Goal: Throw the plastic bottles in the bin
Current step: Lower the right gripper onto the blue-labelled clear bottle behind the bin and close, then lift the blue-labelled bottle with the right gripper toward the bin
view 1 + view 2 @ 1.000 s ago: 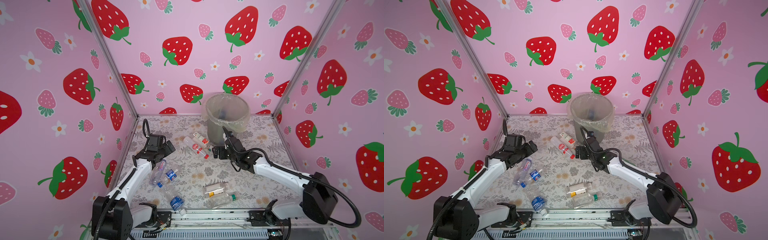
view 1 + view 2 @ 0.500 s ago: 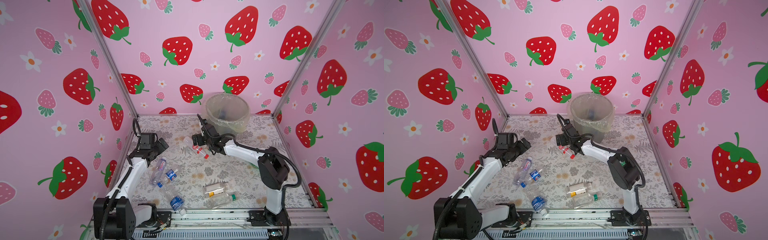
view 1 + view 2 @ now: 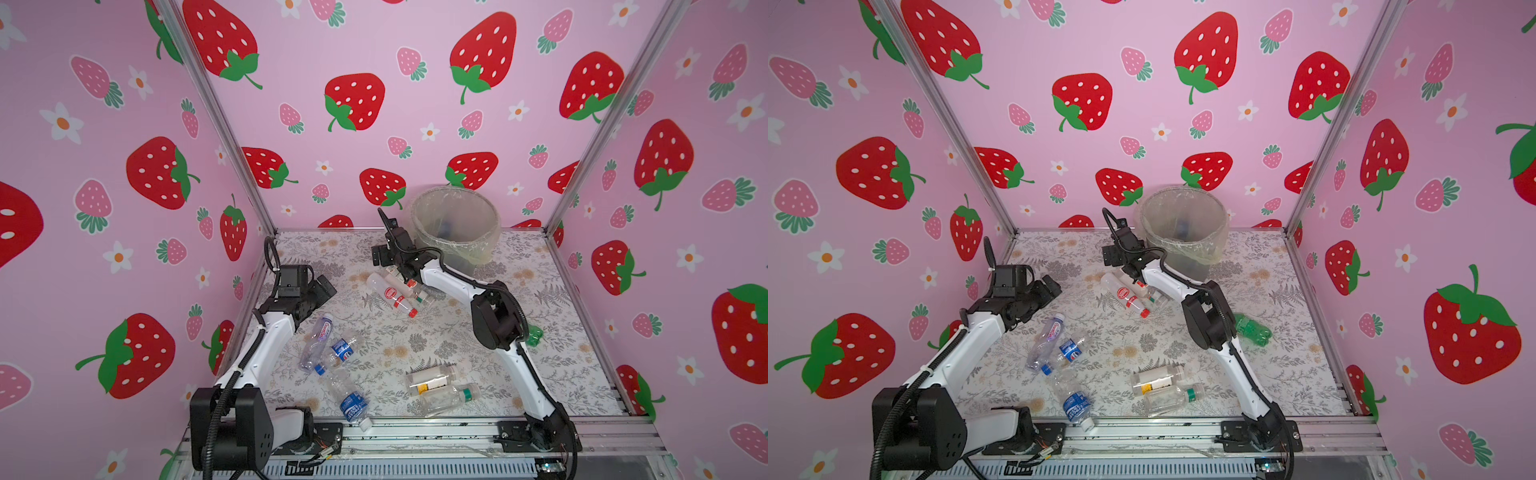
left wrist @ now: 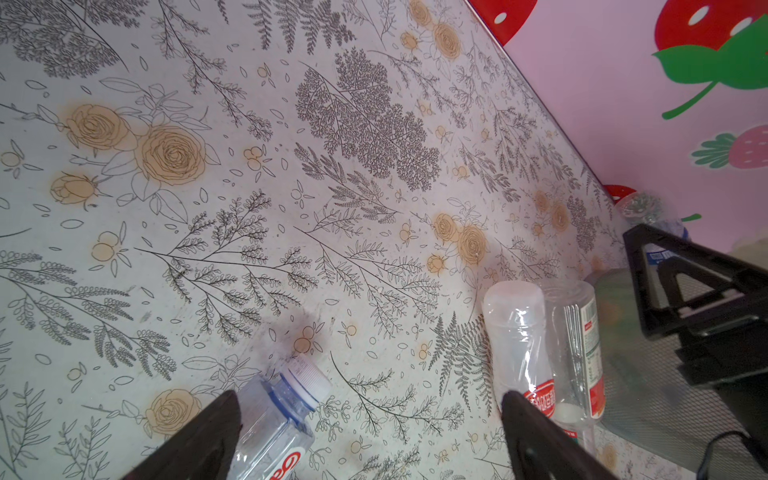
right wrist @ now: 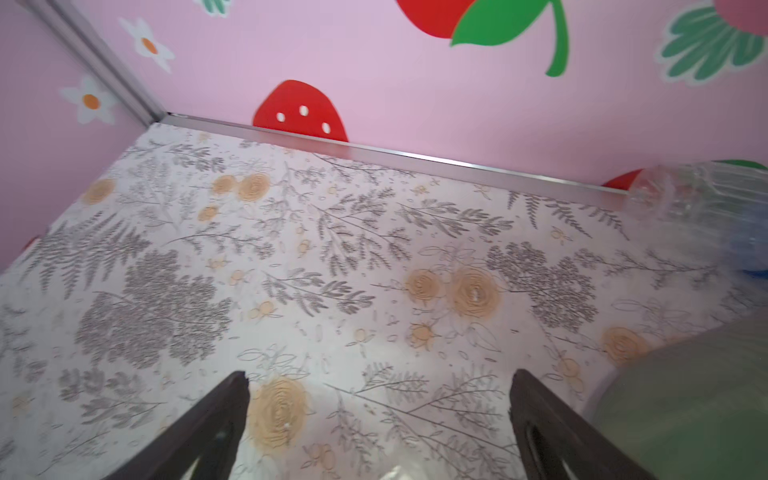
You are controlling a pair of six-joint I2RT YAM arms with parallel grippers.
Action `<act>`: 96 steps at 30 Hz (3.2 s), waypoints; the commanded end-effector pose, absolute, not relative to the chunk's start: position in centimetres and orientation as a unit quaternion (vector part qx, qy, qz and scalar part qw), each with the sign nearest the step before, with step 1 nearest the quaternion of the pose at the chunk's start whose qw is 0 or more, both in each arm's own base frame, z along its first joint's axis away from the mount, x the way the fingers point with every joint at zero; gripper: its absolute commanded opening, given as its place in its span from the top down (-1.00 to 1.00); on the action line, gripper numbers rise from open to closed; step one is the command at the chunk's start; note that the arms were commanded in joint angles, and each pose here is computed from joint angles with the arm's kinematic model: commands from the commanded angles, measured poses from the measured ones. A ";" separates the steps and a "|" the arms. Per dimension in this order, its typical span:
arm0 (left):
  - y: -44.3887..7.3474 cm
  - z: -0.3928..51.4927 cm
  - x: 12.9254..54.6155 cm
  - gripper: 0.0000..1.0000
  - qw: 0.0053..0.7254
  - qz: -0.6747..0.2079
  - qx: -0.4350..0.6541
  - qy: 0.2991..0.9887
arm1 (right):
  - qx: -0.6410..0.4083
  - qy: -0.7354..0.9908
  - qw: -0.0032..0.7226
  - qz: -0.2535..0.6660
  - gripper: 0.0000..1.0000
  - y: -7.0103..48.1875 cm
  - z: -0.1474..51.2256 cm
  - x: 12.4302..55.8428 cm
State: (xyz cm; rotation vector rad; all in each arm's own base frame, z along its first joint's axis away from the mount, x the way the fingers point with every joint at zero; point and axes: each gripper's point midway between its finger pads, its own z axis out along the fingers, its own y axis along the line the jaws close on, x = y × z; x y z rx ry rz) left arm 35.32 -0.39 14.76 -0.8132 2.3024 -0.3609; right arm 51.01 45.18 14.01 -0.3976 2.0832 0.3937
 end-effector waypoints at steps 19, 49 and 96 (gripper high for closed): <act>-0.3 15.1 36.5 -0.99 0.339 -0.160 -0.315 0.872 | 0.035 0.882 0.459 0.102 -0.99 25.4 12.6 58.9; -0.7 13.8 36.7 -0.99 0.325 -0.173 -0.320 0.873 | 0.334 0.781 0.415 0.327 -0.99 28.7 7.5 65.1; -0.8 13.7 36.6 -0.99 0.323 -0.175 -0.323 0.872 | 0.419 0.632 0.485 0.436 0.07 24.7 8.1 73.0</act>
